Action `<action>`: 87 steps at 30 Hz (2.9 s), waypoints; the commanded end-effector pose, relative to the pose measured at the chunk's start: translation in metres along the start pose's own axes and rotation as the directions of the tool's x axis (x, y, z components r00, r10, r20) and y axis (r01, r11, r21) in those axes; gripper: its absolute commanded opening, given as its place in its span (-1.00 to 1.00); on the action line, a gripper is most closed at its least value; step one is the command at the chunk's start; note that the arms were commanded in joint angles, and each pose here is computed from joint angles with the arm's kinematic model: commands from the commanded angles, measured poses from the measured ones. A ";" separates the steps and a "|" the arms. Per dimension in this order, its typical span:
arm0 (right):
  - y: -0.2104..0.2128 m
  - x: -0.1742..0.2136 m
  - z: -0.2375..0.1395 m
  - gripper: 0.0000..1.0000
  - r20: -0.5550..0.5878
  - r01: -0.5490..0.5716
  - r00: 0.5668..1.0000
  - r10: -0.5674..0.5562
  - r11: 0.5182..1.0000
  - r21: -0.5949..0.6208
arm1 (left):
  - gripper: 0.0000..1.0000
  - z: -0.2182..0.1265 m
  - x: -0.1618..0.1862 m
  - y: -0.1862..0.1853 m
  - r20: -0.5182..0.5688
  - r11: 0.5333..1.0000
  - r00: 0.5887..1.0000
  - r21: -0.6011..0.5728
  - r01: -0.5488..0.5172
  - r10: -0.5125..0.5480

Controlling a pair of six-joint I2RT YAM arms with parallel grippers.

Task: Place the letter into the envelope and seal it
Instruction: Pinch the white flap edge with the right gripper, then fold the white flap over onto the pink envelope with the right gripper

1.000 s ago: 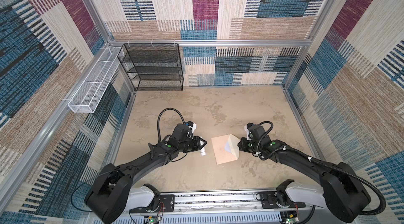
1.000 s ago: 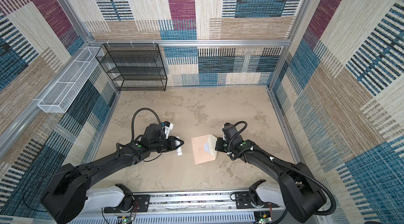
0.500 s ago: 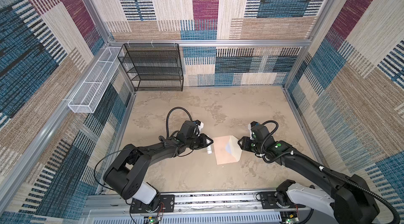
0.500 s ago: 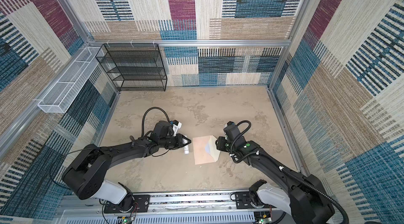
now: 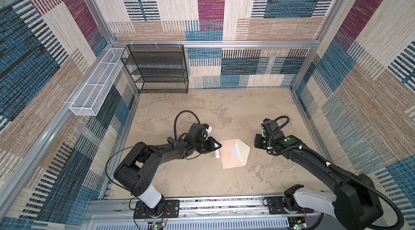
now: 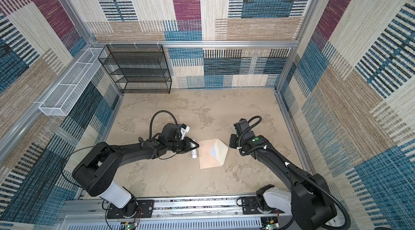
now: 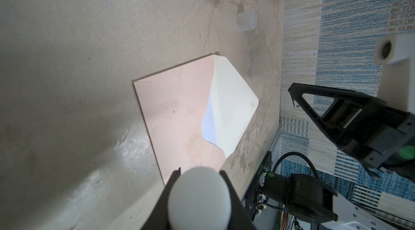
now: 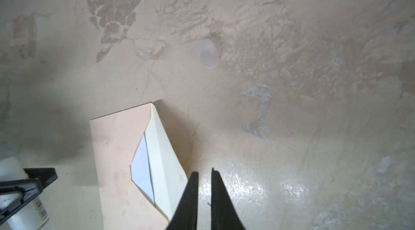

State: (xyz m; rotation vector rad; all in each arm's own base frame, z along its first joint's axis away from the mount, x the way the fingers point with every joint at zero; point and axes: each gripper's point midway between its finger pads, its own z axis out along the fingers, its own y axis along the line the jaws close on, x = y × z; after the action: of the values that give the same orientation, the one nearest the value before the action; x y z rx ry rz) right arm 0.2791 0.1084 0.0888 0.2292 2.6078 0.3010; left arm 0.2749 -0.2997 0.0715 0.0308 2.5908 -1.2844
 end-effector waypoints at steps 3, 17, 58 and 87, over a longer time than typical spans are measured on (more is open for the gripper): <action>0.006 0.010 0.014 -0.83 -0.058 0.035 0.998 -0.038 0.998 -0.044 | -0.80 0.009 0.001 -0.004 -0.026 0.999 1.000 0.045 0.006 -0.005; 0.028 0.032 0.031 -0.84 -0.151 0.087 0.981 -0.119 0.976 -0.200 | -0.82 0.034 0.011 0.006 -0.082 0.998 0.996 0.039 0.041 -0.037; 0.091 0.059 0.056 -0.87 -0.344 0.162 0.900 -0.266 0.940 -0.302 | -0.86 0.044 0.024 0.030 -0.129 0.995 0.987 -0.030 0.091 -0.094; 0.081 0.080 0.081 -0.87 -0.490 0.316 0.813 -0.314 0.945 -0.082 | -0.86 0.043 0.023 0.025 -0.131 0.996 0.988 -0.011 0.085 -0.086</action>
State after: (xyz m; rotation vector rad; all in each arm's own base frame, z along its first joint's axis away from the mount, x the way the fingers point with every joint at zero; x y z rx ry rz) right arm 0.2633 0.2232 0.0169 -0.3291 3.0601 0.3542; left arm 0.2692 -0.3273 0.0310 0.0350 2.6848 -1.4043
